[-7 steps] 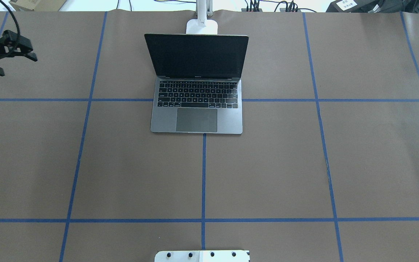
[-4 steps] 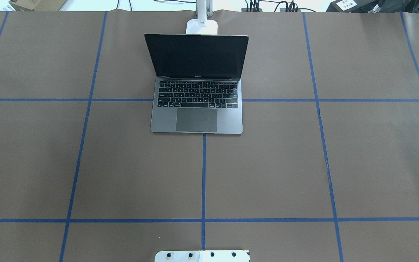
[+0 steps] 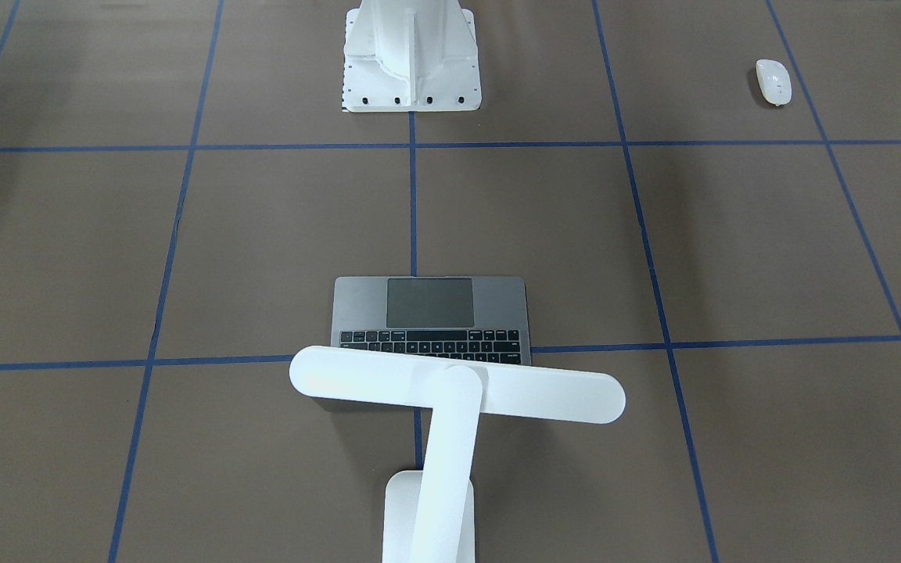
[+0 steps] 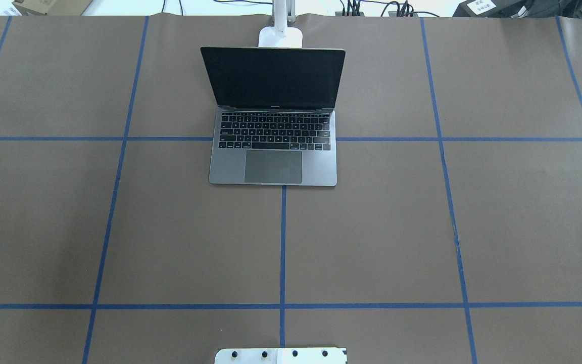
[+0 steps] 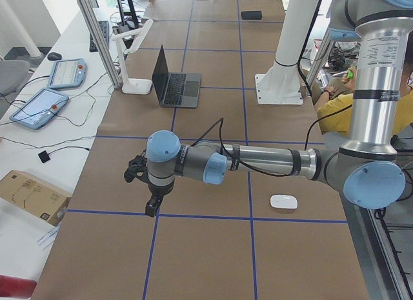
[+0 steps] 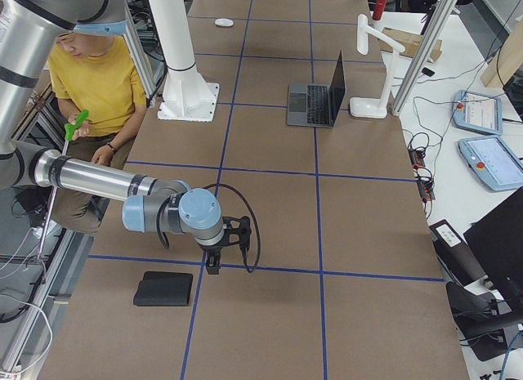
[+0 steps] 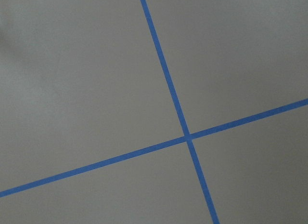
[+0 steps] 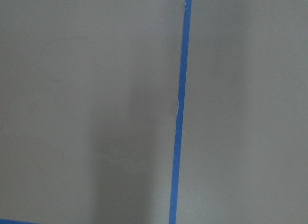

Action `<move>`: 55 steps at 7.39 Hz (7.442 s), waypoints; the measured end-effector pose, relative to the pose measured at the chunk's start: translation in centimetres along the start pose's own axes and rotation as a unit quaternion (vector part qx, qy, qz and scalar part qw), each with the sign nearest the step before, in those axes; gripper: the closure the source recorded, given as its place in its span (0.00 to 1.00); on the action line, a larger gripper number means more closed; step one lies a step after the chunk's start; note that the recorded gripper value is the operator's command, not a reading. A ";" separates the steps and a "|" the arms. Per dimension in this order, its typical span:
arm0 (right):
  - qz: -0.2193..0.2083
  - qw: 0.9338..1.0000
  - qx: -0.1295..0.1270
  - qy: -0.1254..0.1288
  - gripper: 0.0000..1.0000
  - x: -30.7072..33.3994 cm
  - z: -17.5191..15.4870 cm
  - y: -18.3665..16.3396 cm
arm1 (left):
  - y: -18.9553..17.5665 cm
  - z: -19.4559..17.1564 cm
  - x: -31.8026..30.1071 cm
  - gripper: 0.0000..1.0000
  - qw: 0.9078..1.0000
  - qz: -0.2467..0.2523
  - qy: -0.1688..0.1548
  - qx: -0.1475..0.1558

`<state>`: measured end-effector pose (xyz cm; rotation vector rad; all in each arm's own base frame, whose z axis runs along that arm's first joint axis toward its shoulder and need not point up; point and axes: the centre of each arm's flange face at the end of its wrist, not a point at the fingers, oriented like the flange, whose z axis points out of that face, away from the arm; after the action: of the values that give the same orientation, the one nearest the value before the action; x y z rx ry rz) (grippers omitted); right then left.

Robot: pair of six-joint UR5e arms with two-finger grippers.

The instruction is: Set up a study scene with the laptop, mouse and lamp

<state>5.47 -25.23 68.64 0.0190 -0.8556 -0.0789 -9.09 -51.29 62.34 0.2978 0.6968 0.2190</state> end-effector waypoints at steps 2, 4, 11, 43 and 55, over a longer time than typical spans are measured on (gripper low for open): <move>-0.019 1.000 -0.020 -0.002 0.00 4.5 4.3 5.1 | 0.8 0.0 -0.7 0.00 1.000 0.002 0.001 0.000; -0.029 0.999 -0.012 -0.020 0.01 9.6 9.3 10.4 | 1.2 -0.2 -0.9 0.00 1.000 0.002 0.000 0.003; 0.189 0.977 0.037 -0.091 0.00 8.1 8.1 0.3 | 2.8 0.5 -1.2 0.00 1.000 0.000 0.000 0.002; -0.505 0.841 -0.132 -0.145 0.03 6.0 13.1 -2.9 | 6.8 2.2 -1.7 0.00 1.000 -0.009 0.014 -0.004; -0.512 0.827 -0.173 -0.151 0.46 9.4 16.0 5.1 | 8.7 2.4 -1.4 0.00 1.000 -0.007 0.017 -0.001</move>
<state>-0.13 -20.63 86.42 0.1290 -1.0574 -1.2853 -9.45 -44.06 67.86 0.2869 0.7328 0.2117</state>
